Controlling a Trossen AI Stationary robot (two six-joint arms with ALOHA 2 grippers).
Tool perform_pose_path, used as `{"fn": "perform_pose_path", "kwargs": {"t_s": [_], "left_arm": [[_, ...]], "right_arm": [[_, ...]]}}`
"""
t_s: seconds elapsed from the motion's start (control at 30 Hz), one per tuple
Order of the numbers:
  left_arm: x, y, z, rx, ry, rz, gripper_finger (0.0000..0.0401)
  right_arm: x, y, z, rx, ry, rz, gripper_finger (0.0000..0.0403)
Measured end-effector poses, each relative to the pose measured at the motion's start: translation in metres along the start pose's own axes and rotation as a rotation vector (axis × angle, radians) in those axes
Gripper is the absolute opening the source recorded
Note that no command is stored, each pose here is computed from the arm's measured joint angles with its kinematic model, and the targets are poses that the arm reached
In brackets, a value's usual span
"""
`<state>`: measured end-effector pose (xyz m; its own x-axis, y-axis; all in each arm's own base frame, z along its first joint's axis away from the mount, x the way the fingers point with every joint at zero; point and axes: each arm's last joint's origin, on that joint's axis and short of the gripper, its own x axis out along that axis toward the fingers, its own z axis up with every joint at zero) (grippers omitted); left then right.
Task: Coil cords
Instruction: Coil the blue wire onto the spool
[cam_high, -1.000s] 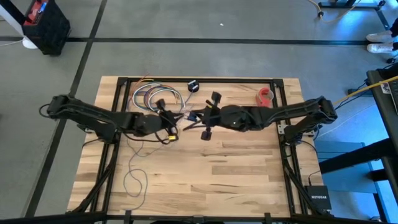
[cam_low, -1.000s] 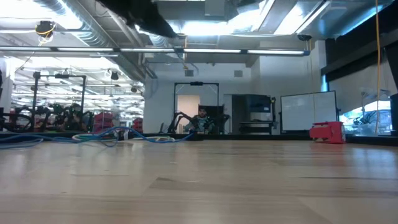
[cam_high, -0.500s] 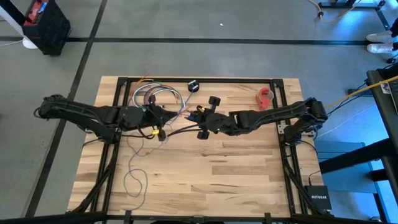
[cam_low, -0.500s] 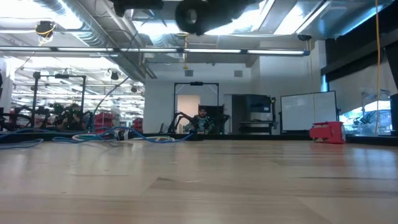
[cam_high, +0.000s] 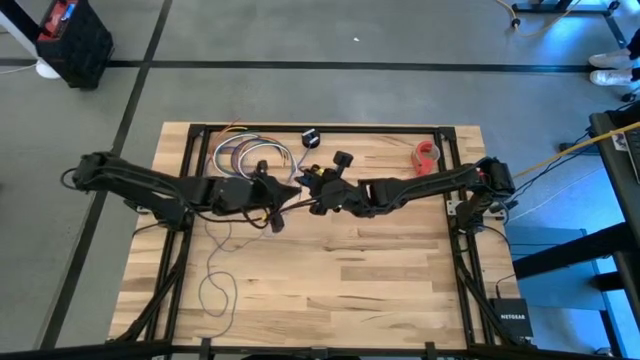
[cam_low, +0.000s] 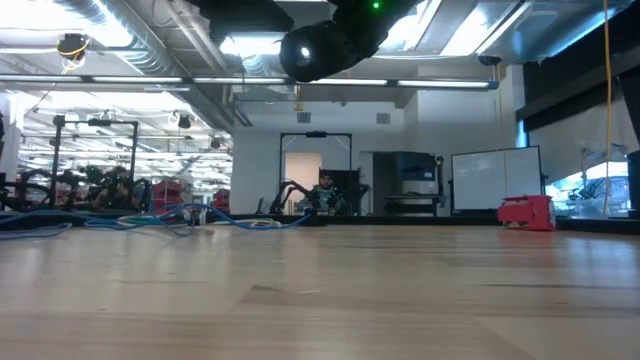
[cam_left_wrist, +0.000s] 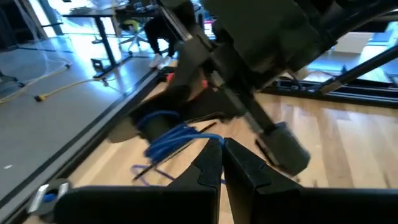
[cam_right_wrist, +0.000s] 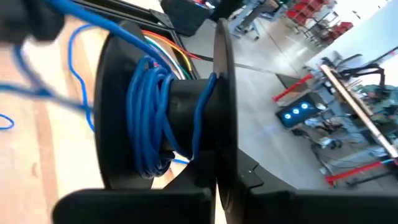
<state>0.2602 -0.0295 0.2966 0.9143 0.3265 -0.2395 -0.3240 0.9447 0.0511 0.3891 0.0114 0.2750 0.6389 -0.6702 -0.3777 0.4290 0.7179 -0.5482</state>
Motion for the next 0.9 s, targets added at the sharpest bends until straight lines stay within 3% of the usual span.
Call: {"fn": "perform_pose_path", "kwargs": {"t_s": [0.57, 0.9], "left_arm": [[0.034, -0.012, -0.014, -0.005, -0.023, 0.001, 0.0005], [0.036, -0.011, -0.016, 0.031, -0.007, 0.045, 0.0005]], "right_arm": [[-0.001, 0.0, 0.009, 0.049, -0.087, 0.034, 0.0008], [-0.008, -0.008, 0.022, 0.112, -0.199, 0.078, 0.0008]]}}
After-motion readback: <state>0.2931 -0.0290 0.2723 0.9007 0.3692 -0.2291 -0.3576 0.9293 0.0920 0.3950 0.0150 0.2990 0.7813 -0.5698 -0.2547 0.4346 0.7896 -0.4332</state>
